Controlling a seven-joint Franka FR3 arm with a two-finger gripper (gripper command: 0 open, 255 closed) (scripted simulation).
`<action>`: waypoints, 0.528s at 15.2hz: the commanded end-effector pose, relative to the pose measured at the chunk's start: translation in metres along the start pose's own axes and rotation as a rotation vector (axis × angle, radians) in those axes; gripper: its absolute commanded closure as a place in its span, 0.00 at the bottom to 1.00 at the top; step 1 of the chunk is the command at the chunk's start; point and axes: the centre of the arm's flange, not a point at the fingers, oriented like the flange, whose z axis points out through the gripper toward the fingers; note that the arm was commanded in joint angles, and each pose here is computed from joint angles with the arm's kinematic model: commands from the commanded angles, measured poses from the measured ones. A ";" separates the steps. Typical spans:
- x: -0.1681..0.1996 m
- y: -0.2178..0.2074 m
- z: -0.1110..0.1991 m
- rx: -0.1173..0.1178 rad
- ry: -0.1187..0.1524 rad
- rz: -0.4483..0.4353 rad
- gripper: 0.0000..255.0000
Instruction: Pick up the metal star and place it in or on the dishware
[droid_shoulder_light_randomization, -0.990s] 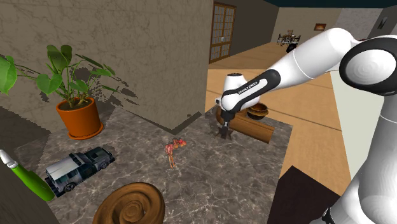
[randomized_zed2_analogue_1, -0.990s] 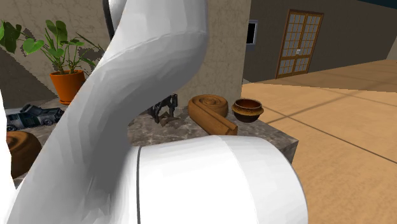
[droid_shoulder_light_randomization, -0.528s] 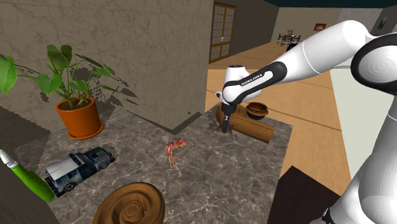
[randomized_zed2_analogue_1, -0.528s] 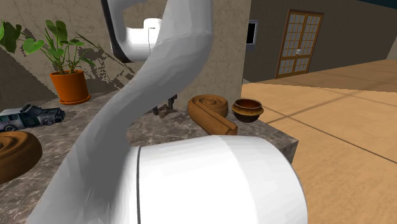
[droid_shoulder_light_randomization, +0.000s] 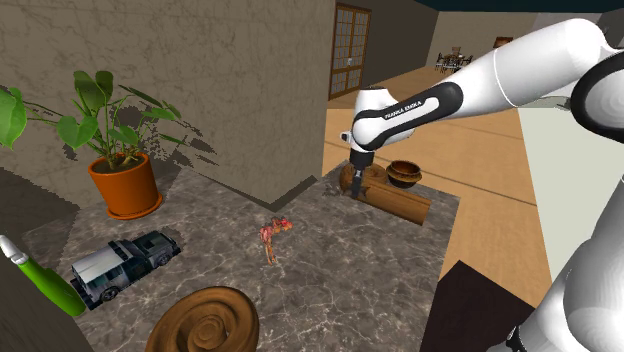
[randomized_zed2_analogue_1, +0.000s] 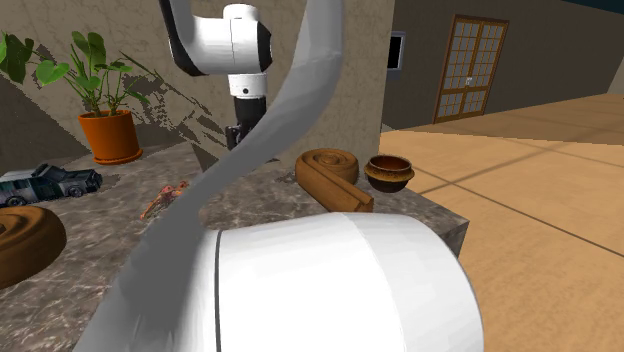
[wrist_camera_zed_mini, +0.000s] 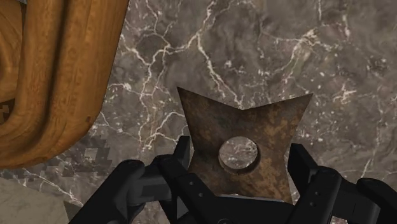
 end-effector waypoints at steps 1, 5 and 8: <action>-0.001 -0.001 -0.006 0.000 0.000 0.000 1.00; -0.024 0.046 -0.006 0.000 0.000 0.000 1.00; -0.042 0.081 -0.007 0.000 0.000 0.000 1.00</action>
